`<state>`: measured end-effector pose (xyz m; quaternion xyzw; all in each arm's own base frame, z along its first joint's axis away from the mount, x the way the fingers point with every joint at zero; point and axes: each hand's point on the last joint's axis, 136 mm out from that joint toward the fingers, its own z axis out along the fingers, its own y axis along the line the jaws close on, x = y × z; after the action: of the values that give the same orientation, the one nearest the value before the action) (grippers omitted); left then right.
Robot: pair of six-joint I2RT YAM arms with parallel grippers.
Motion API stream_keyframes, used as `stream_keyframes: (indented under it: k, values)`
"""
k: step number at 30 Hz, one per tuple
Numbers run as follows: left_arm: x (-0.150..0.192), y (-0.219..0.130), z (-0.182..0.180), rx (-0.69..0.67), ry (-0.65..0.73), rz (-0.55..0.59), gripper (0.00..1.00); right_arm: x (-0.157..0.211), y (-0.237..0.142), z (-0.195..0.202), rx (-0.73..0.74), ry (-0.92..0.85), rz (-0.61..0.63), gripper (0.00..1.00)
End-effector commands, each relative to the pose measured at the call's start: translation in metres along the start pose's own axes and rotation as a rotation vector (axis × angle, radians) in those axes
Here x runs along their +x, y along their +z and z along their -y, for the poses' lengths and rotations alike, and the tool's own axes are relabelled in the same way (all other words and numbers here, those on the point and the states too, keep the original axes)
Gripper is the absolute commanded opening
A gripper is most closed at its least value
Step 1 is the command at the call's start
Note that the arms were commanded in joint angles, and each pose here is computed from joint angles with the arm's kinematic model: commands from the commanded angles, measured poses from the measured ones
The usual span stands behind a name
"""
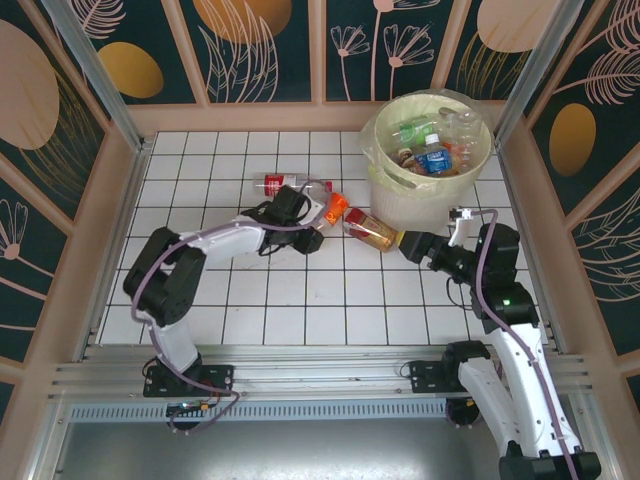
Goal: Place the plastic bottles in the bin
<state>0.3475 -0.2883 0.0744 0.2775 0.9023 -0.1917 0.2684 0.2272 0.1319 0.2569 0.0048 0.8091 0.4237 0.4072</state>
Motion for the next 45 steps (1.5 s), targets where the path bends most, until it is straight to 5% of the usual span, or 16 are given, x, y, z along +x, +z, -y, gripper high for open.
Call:
stream_keyframes:
  k: [1, 12, 27, 37, 41, 45]
  values:
    - [-0.025, -0.032, 0.023, 0.114, -0.083, 0.146, 0.42, -0.002, 0.005, -0.016, -0.095, 0.056, 0.019, 0.84]
    - [-0.020, -0.096, 0.092, 0.368, -0.115, 0.298, 0.42, 0.014, 0.055, -0.055, -0.173, 0.071, -0.011, 0.86]
    - [-0.010, -0.133, 0.133, 0.517, -0.124, 0.384, 0.41, 0.008, 0.119, -0.086, -0.210, 0.049, -0.037, 0.89]
    - [-0.012, -0.132, 0.141, 0.526, -0.109, 0.386, 0.44, 0.003, 0.122, -0.095, -0.204, 0.025, -0.027, 0.63]
    - [-0.015, -0.136, 0.141, 0.518, -0.104, 0.401, 0.57, -0.001, 0.117, -0.097, -0.199, 0.012, -0.017, 0.55]
    - [-0.026, -0.147, 0.139, 0.508, -0.102, 0.460, 0.98, -0.010, 0.109, -0.102, -0.189, -0.028, 0.001, 0.54]
